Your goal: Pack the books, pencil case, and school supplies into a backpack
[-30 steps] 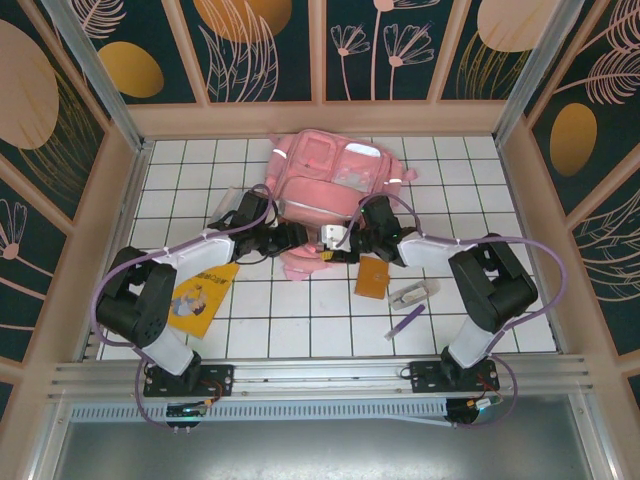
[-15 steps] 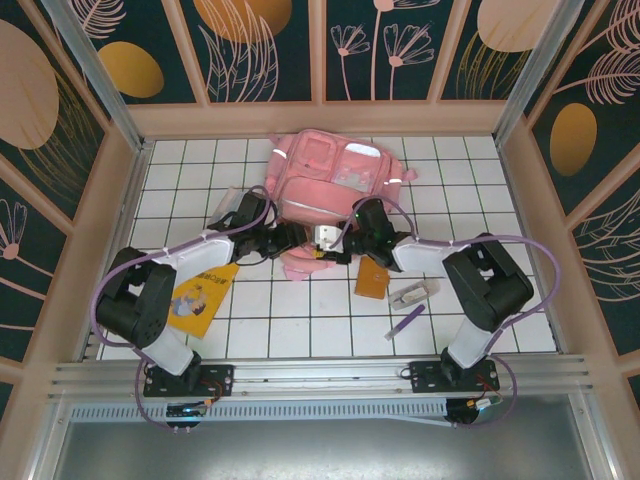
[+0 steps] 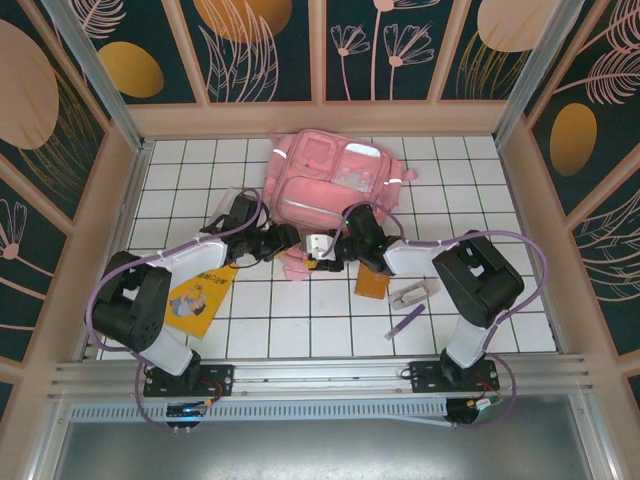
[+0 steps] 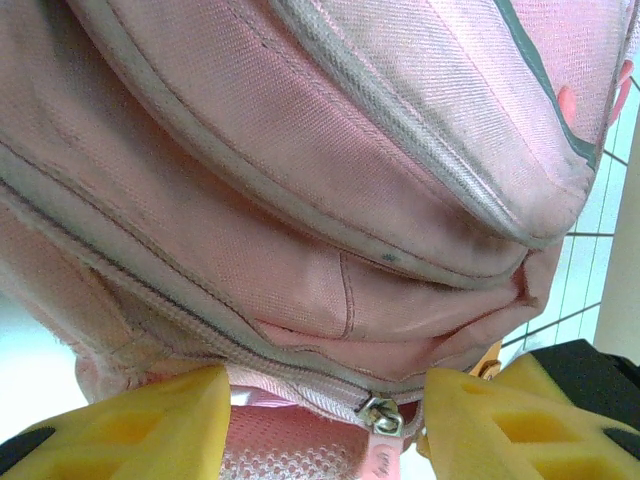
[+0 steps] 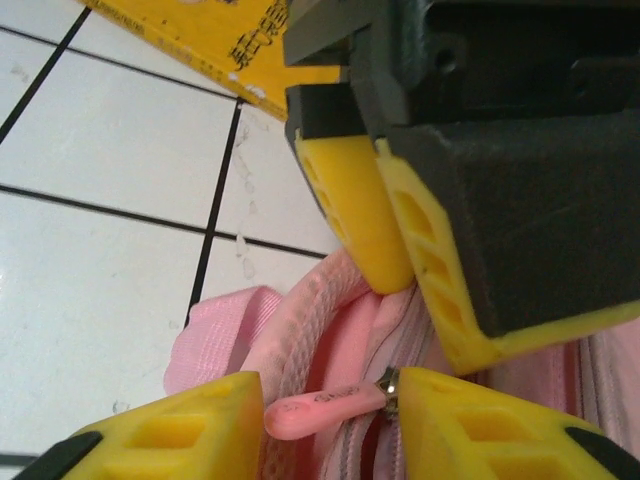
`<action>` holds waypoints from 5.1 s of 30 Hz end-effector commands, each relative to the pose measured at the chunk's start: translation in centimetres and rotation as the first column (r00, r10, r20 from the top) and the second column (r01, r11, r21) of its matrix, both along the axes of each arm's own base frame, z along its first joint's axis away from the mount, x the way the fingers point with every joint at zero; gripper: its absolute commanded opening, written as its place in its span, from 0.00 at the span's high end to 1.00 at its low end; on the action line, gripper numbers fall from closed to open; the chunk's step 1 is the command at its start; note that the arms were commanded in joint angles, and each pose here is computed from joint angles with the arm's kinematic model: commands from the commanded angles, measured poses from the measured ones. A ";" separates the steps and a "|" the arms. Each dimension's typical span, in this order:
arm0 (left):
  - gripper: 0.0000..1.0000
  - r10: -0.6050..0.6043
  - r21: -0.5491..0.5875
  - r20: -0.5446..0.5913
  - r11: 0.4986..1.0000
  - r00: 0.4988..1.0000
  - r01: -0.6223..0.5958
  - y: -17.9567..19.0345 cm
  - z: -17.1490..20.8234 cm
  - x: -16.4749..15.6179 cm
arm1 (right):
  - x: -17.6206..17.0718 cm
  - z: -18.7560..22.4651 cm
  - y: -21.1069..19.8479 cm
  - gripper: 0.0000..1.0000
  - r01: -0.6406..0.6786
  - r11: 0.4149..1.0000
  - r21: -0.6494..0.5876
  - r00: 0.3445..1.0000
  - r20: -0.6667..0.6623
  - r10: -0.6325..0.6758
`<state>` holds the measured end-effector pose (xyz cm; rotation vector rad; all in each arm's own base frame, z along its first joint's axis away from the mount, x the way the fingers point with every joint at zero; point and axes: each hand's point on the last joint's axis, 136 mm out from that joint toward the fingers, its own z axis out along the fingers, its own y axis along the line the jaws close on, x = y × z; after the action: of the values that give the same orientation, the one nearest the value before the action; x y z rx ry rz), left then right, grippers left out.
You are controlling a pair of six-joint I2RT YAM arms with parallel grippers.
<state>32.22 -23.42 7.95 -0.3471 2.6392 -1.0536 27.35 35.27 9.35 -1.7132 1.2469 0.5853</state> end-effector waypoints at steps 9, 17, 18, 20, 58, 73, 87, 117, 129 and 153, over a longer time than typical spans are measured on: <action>0.47 -0.009 0.023 -0.047 1.000 0.999 0.010 0.6 -1.0 -0.9 | 2.3 -0.3 -1.9 0.56 0.046 0.994 -0.103 0.995 0.092 -0.036; 0.52 -0.093 -0.011 -0.012 0.996 0.996 0.093 -0.8 0.6 -1.4 | 2.4 0.4 0.2 0.64 0.051 0.999 -0.015 0.997 0.054 -0.050; 0.52 -0.102 -0.010 -0.008 0.995 0.995 0.102 -1.1 0.9 -1.5 | 2.1 0.5 0.2 0.63 0.046 0.999 -0.006 0.998 0.041 -0.045; 0.52 -0.116 -0.002 -0.007 0.993 0.993 0.116 -1.5 1.2 -1.8 | 1.8 1.1 0.1 0.60 0.045 0.999 0.028 0.999 0.014 -0.045; 1.00 -0.307 0.179 0.056 0.939 0.950 0.293 -4.2 -0.1 -3.1 | 1.1 0.5 -2.6 0.49 -0.006 1.000 0.019 0.986 -0.168 0.009; 1.00 -0.439 0.194 0.281 0.897 0.854 0.397 -1.6 2.6 -3.2 | 3.0 -4.0 -4.2 0.97 0.121 0.976 -0.183 0.988 -0.068 -0.136; 1.00 -0.515 0.560 0.268 0.771 0.814 0.303 4.6 -0.9 0.5 | 3.5 -2.5 -10.3 1.00 0.125 0.963 -0.238 0.992 0.018 -0.124; 0.54 -0.616 0.347 0.651 0.761 0.443 0.549 -2.9 2.2 -1.9 | 3.3 -3.0 -4.3 0.79 0.137 0.972 -0.190 0.982 -0.104 -0.158; 0.53 -0.637 0.468 0.709 0.746 0.303 0.473 -3.2 1.2 -0.8 | 0.6 1.6 -3.6 1.00 0.020 0.999 -0.044 0.999 -0.029 -0.021; 1.00 -0.489 0.470 0.732 0.866 0.475 0.167 2.1 2.0 1.6 | 2.6 -1.3 -9.6 1.00 0.122 0.951 -0.285 0.991 0.093 -0.100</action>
<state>31.83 -23.55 8.34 0.8592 1.9081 -0.6050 29.01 28.71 8.41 -1.8379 1.3766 0.4078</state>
